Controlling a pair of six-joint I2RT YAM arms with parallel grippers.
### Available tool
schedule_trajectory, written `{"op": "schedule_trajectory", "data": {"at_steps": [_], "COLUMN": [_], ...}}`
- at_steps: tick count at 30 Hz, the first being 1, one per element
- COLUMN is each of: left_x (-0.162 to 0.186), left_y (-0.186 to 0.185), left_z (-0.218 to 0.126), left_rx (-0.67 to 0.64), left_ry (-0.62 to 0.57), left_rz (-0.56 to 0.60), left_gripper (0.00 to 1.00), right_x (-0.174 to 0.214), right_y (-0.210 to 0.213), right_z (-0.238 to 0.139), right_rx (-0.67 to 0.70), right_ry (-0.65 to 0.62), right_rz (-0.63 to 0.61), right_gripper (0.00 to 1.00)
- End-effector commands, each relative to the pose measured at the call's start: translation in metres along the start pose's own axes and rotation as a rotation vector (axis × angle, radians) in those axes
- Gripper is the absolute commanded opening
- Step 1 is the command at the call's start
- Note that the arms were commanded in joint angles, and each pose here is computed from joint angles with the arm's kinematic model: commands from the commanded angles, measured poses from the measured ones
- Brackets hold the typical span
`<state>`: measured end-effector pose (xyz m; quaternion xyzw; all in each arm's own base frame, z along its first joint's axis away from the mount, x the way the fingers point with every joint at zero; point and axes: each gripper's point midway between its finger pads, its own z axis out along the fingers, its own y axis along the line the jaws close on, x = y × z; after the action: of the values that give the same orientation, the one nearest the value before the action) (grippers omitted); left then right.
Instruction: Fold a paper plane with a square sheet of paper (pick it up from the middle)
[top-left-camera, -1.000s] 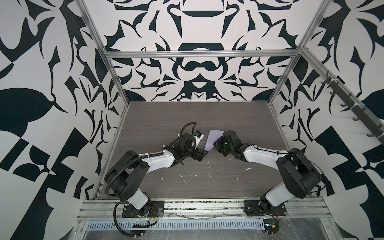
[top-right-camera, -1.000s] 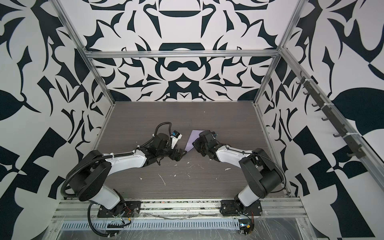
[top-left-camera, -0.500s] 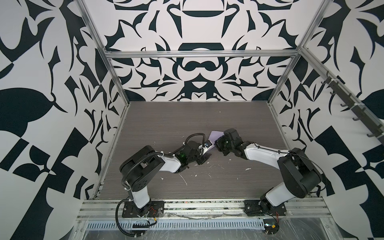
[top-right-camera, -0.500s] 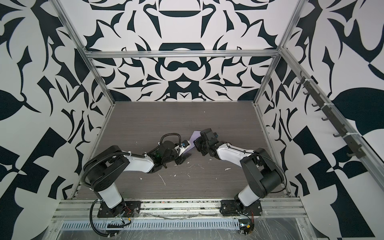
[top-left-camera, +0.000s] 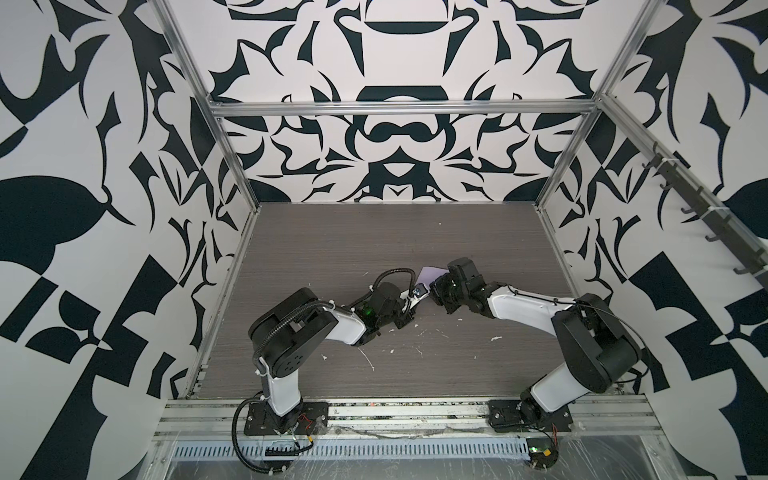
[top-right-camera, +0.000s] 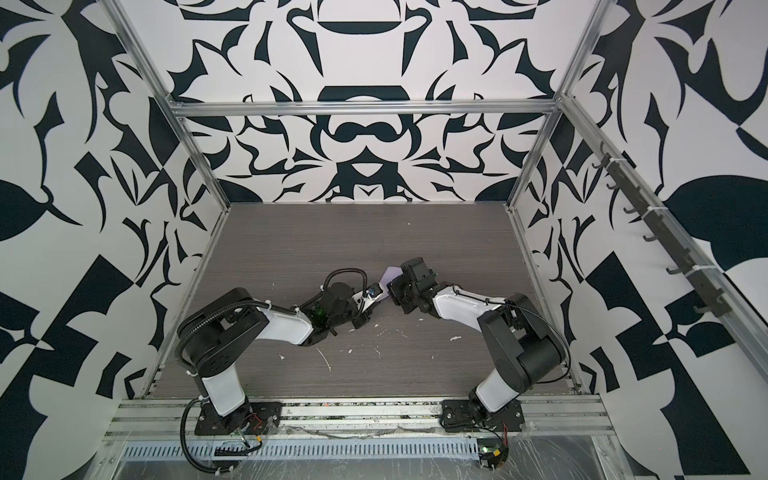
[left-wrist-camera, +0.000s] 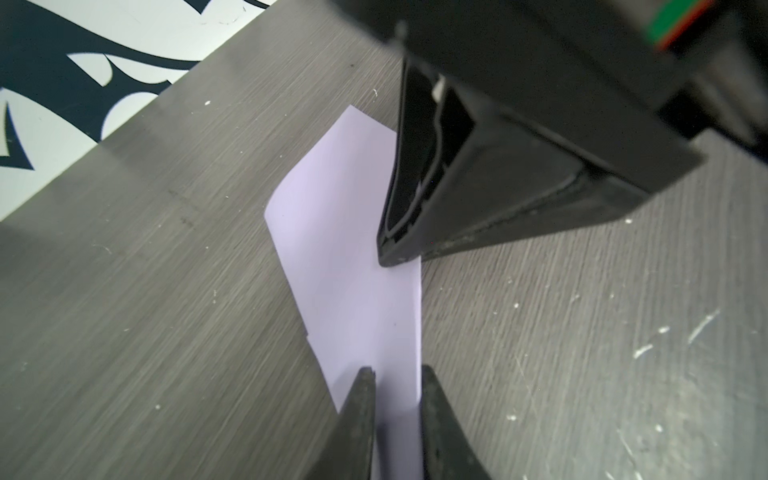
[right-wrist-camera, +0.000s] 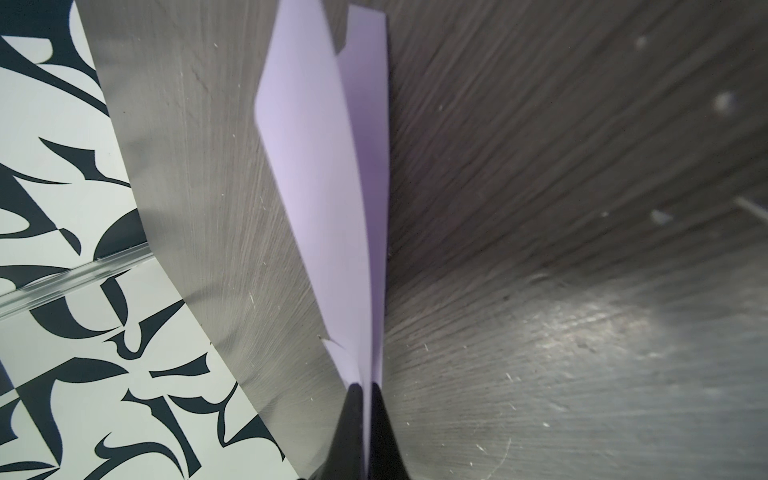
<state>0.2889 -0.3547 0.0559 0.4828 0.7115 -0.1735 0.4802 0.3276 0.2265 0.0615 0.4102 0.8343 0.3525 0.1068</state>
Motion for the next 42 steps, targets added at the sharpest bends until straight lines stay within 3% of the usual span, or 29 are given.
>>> {"op": "schedule_trajectory", "data": {"at_steps": [1,7,17,21,24,32,42], "left_x": [0.000,0.006,0.021,0.025,0.026,-0.001,-0.003], "left_y": [0.000,-0.002,-0.008,-0.009,-0.010,-0.010,-0.006], "left_z": [0.005,0.005,0.002,0.001,0.001,-0.005,-0.001], "left_rx": [0.003,0.008,0.028,0.033,0.033,0.060,0.044], "left_ry": [0.005,0.025,0.059,0.073,0.076,0.014,0.016], "left_rz": [0.002,-0.025,-0.036,-0.029,-0.032,-0.085,-0.100], "left_gripper": [0.17,0.13,0.14,0.15,0.16,0.34,0.26], "right_x": [0.000,-0.002,-0.005,-0.007,-0.008,-0.007,-0.006], "right_y": [0.014,0.009,0.005,0.004,0.004,0.003,0.002], "right_z": [-0.001,-0.001,-0.003,-0.004,-0.004,-0.002,0.001], "right_rx": [-0.026,-0.011,0.001,0.009,0.010,0.015,0.023], "right_ry": [0.015,0.016,0.022,0.024,0.022,0.026,0.037], "right_rz": [0.005,0.001,0.012,0.020,0.019,0.025,0.032], "right_gripper": [0.12,0.23,0.25,0.20,0.11,0.05,0.05]}}
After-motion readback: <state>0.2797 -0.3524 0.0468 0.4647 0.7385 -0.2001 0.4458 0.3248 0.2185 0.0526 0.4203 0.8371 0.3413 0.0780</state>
